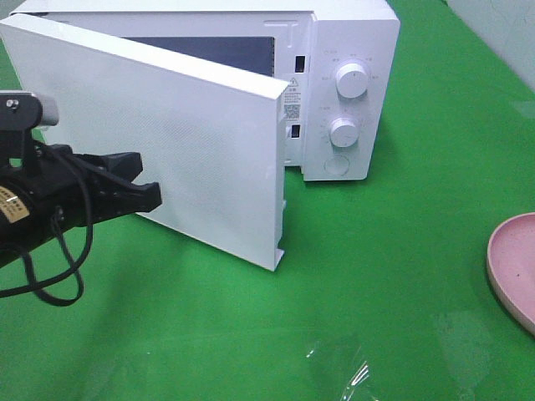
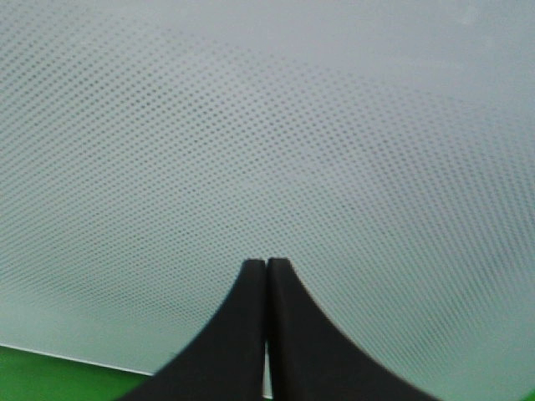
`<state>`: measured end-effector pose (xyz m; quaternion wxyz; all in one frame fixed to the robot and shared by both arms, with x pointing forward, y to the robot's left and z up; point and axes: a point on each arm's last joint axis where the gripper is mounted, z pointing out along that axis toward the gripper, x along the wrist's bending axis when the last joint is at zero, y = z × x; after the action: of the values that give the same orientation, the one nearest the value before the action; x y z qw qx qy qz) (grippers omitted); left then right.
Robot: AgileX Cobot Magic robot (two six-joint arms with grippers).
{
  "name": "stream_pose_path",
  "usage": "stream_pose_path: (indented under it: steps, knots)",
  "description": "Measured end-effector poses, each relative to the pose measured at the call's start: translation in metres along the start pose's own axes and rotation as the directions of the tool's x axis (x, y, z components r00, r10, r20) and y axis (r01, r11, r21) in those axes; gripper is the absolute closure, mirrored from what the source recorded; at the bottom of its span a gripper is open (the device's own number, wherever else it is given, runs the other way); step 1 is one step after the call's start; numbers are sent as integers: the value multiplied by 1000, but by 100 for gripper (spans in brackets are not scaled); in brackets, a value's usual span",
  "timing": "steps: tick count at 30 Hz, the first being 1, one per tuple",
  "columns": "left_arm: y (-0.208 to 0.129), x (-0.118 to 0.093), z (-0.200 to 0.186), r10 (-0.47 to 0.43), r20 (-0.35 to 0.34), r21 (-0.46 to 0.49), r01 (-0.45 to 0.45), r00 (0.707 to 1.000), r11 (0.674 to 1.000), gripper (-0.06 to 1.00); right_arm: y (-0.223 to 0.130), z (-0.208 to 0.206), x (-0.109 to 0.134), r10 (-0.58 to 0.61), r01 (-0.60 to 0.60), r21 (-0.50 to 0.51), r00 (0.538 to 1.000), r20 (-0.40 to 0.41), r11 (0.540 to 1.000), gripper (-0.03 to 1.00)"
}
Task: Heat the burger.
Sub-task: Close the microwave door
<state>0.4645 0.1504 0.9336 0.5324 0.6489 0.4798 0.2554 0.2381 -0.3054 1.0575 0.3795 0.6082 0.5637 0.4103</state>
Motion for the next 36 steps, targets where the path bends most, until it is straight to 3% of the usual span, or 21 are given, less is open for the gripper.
stream_pose_path:
  steps: [11, 25, 36]
  knots:
    - [13, -29, 34, 1, 35, -50, 1, 999, 999, 94, 0, 0, 0, 0, 0, 0, 1000, 0, 1000, 24]
    - [31, -42, 74, -45, 13, -62, 46, 999, 997, 94, 0, 0, 0, 0, 0, 0, 1000, 0, 1000, 24]
    - [39, -50, 103, -33, 7, -85, 34, 999, 996, 94, 0, 0, 0, 0, 0, 0, 1000, 0, 1000, 24]
